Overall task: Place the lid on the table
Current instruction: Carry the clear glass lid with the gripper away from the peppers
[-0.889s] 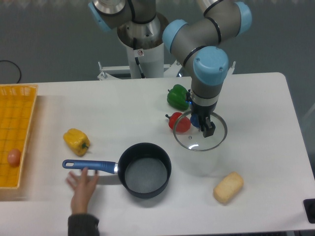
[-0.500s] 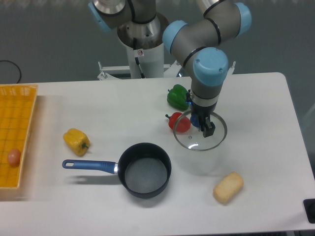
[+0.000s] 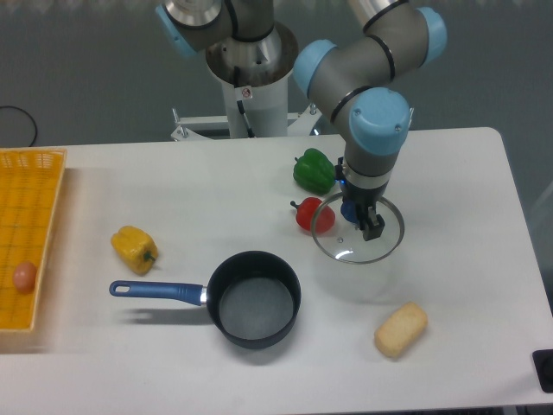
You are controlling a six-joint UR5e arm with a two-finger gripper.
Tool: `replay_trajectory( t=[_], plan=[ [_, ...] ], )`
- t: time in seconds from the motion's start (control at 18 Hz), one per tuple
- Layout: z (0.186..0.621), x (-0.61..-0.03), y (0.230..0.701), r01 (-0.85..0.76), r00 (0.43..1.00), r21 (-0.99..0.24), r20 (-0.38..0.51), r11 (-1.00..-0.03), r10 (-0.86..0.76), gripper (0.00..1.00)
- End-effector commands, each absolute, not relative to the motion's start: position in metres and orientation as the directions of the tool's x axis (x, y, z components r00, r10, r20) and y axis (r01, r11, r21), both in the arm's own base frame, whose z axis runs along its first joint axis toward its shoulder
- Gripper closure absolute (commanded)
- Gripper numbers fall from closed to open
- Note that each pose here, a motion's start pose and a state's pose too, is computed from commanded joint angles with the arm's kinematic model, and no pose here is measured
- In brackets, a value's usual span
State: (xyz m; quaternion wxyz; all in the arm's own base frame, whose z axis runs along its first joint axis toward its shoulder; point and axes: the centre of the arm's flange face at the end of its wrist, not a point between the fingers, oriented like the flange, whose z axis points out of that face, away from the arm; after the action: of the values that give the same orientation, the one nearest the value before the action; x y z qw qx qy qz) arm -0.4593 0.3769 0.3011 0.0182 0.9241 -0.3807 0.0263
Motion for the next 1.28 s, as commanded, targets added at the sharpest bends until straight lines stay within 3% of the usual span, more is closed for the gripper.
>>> replay_trajectory(
  t=[0.39, 1.28],
  plan=[
    [0.289, -0.493, 0.342, -0.711, 0.701, 0.018, 0.087, -0.703, -0.707, 0.34],
    [0.246, -0.506, 0.331, -0.717, 0.689, 0.07, 0.226, -0.694, -0.689, 0.35]
  ],
)
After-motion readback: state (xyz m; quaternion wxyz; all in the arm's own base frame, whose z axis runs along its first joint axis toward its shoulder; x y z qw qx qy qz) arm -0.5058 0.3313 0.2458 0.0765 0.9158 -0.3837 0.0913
